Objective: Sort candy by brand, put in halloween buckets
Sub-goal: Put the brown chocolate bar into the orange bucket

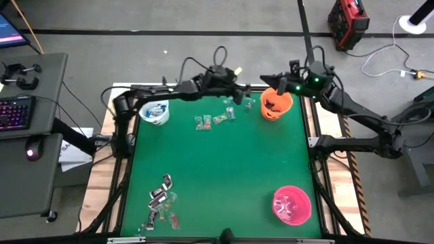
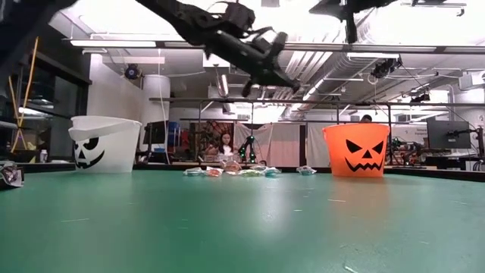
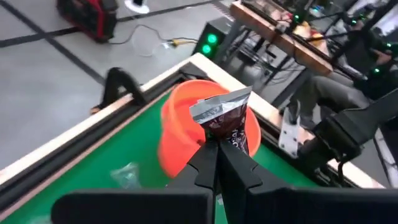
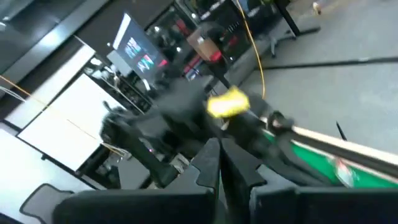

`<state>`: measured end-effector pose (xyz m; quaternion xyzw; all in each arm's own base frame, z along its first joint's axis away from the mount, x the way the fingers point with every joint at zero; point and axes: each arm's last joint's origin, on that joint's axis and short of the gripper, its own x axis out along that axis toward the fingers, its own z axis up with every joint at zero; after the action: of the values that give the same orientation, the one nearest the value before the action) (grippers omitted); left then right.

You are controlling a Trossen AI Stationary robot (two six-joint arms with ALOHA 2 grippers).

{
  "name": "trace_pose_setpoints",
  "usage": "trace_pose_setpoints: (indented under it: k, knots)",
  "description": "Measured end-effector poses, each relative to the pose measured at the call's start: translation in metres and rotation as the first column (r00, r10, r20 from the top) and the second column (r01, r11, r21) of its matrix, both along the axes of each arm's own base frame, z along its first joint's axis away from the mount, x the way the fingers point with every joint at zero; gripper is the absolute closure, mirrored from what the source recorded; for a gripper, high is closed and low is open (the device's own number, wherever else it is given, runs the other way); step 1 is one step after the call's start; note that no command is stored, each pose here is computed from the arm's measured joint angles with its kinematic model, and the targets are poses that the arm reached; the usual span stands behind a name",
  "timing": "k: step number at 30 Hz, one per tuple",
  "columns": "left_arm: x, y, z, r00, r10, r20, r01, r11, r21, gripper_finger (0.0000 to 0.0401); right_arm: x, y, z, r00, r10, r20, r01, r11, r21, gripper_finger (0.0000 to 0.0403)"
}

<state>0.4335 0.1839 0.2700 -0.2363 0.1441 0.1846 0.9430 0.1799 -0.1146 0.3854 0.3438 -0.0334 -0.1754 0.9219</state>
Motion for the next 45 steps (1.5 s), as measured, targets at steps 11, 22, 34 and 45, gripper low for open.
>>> trace_pose_setpoints:
  k: [11,22,34,45]
  knots:
    - [0.082,0.006,-0.028,0.996,-0.078,0.051,0.073,0.994,0.084,0.0401,-0.002,-0.002,0.006,0.997,-0.083,0.009,0.083,0.996,-0.030,0.0396]
    - [0.107,0.015,-0.071,1.000,-0.021,0.002,0.020,0.990,0.143,0.0364,-0.002,-0.002,0.006,0.996,-0.085,0.009,0.086,0.996,-0.030,0.0396]
    - [0.067,0.022,-0.008,0.979,-0.088,-0.186,0.120,0.979,0.167,0.0227,-0.002,-0.002,0.007,0.997,-0.074,0.009,0.075,0.996,-0.041,0.0396]
    - [-0.021,-0.011,0.047,0.838,-0.242,-0.489,0.277,0.961,0.000,0.0223,-0.002,-0.001,0.004,0.995,-0.069,-0.067,0.057,0.985,-0.164,0.0396]
